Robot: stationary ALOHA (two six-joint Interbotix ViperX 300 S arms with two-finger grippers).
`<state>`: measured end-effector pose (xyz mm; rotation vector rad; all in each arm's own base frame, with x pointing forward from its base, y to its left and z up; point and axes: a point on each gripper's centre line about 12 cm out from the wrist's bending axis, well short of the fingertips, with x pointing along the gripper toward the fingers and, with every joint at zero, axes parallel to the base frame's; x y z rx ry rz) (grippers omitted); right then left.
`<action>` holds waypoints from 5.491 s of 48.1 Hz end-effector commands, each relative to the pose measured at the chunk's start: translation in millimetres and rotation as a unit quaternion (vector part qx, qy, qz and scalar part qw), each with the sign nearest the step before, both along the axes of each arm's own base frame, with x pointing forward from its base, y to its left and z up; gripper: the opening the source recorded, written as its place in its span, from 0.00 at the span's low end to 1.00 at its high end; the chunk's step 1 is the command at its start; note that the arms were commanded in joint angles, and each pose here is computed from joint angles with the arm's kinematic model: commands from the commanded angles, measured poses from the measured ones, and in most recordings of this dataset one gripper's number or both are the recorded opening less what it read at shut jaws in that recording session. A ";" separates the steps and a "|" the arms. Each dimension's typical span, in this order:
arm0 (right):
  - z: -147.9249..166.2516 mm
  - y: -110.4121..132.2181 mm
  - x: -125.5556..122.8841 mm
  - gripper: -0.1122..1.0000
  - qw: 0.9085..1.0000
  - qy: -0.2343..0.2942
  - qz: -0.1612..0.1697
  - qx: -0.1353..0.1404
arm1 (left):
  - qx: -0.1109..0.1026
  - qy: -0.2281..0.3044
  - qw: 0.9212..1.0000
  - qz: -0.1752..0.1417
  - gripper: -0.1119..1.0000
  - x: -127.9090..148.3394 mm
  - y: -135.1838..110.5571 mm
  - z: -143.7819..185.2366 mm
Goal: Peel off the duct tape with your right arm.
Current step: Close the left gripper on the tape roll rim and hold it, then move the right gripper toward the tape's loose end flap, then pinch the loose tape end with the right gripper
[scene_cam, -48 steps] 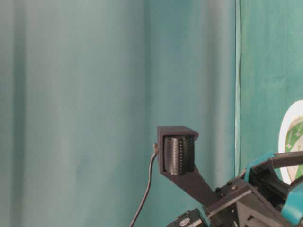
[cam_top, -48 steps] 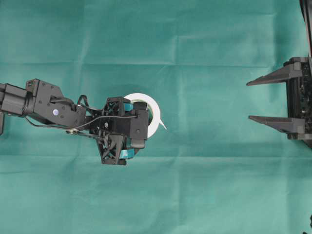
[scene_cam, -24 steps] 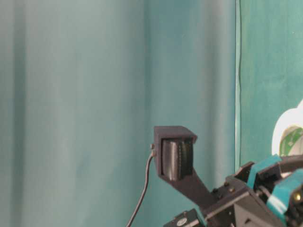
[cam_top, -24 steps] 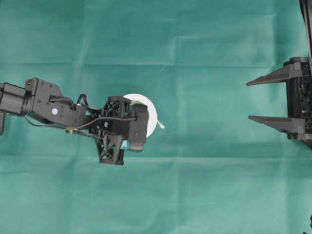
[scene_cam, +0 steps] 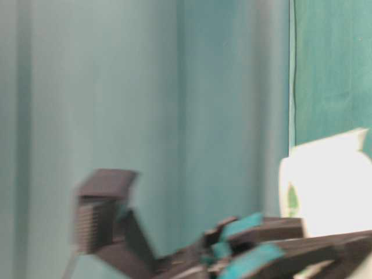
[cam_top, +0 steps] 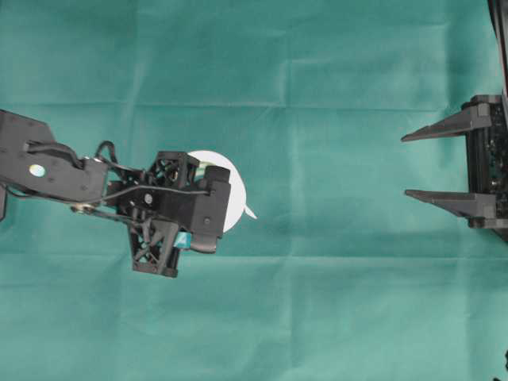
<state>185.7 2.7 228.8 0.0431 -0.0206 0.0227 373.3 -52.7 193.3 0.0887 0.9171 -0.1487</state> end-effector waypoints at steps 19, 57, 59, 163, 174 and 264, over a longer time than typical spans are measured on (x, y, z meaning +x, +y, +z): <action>7.5 0.4 17.0 0.78 1.000 -0.001 0.002 0.009 | 0.002 -0.008 1.000 -0.005 0.30 -9.7 0.8 70.5; -0.4 9.3 136.2 0.79 0.997 0.069 0.015 0.007 | 0.004 0.012 0.999 0.032 0.30 -8.0 27.8 66.8; -1.5 9.4 141.1 0.79 0.997 0.069 0.016 0.007 | 0.004 0.011 0.999 0.032 0.30 -7.9 27.8 66.9; -24.0 -2.9 212.6 0.07 0.996 0.091 -0.003 0.009 | 0.005 0.017 0.999 0.032 0.30 -9.8 27.9 59.8; -27.6 -3.5 210.2 0.06 0.995 0.096 -0.004 0.009 | 0.005 0.019 0.999 0.032 0.30 -10.4 27.9 58.7; -31.2 -18.4 203.6 0.02 0.994 0.101 -0.032 0.026 | 0.008 0.025 0.999 -0.022 0.30 -17.4 -9.3 53.8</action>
